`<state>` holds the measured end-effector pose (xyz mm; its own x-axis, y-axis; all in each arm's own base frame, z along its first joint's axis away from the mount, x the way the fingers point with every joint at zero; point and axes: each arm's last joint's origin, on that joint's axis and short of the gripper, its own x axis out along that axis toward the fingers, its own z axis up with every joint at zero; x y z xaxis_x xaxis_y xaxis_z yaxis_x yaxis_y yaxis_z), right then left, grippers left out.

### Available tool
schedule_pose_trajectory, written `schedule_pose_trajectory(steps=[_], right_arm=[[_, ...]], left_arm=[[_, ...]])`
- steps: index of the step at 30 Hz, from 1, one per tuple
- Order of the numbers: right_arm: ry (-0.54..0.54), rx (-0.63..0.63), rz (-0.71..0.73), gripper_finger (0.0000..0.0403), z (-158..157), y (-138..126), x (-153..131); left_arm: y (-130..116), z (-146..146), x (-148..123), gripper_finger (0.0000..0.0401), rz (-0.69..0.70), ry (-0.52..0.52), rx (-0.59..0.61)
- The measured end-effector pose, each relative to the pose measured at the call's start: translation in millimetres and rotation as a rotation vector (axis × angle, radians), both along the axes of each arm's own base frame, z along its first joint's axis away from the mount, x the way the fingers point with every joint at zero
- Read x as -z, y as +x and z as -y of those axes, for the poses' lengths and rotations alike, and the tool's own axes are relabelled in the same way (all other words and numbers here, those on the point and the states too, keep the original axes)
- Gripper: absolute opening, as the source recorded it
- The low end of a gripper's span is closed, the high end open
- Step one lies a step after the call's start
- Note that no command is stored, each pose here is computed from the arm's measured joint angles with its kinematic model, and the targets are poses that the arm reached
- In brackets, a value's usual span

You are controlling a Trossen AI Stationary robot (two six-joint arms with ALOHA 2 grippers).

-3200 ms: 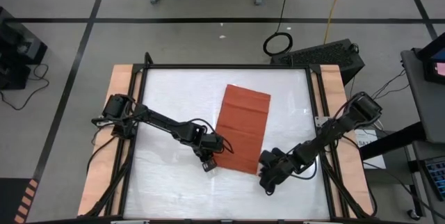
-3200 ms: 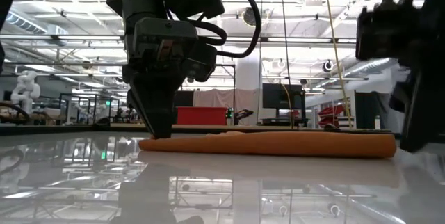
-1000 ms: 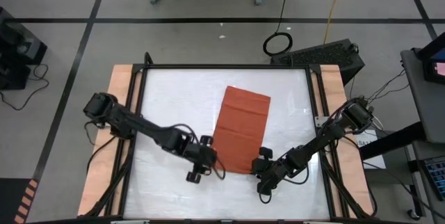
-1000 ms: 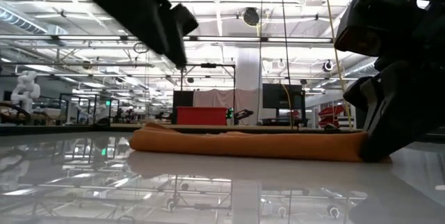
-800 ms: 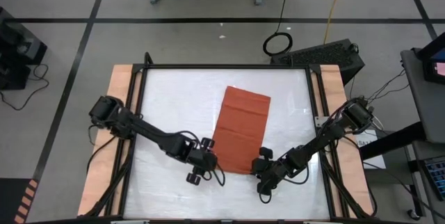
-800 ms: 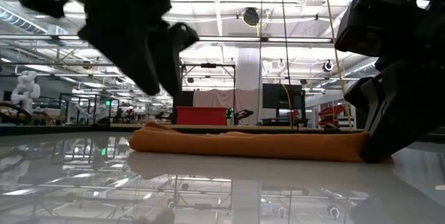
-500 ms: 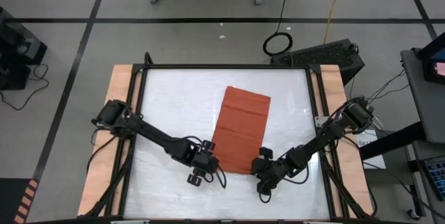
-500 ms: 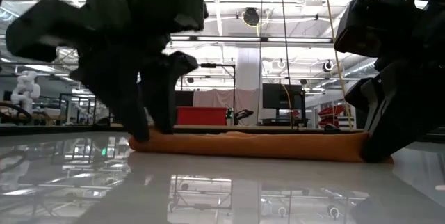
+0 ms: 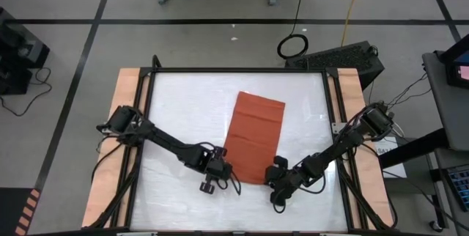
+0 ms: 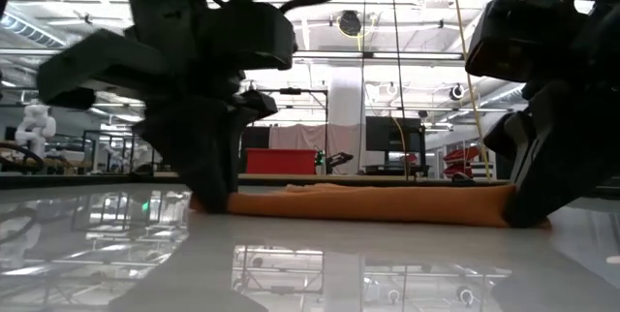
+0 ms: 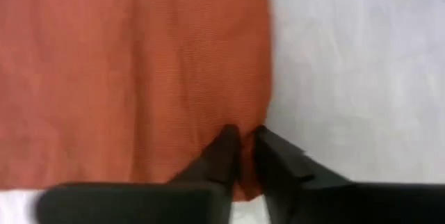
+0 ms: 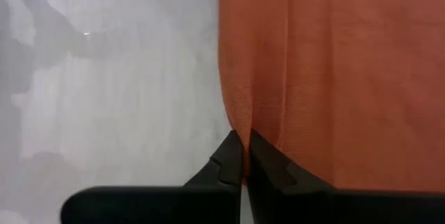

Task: Roll towel into tight, uniform cylinder
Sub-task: Roll the kitchen towel

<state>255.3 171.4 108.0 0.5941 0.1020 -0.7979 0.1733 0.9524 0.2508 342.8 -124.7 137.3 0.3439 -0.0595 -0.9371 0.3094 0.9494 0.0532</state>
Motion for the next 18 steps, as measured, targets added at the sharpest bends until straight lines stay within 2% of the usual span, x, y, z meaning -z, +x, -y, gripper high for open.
schedule_pose_trajectory(steps=[2,7,15,18], right_arm=[[0.041,-0.001,0.002,0.0002,-1.7,0.4,-2.3],[0.095,-0.005,0.001,0.0002,-6.7,-5.1,-10.5],[0.174,-0.019,-0.018,0.0002,-22.2,-17.8,-16.8],[0.189,-0.039,-0.036,0.0002,-26.2,-21.4,-16.8]], left_arm=[[1.9,-4.3,0.0,0.0016,-0.004,-0.02,-0.002],[7.5,-9.4,-0.6,0.0013,-0.004,-0.143,-0.003],[19.5,-22.2,-6.8,0.0005,-0.077,-0.576,-0.029],[24.2,-26.8,-10.1,0.0005,-0.083,-0.682,-0.056]])
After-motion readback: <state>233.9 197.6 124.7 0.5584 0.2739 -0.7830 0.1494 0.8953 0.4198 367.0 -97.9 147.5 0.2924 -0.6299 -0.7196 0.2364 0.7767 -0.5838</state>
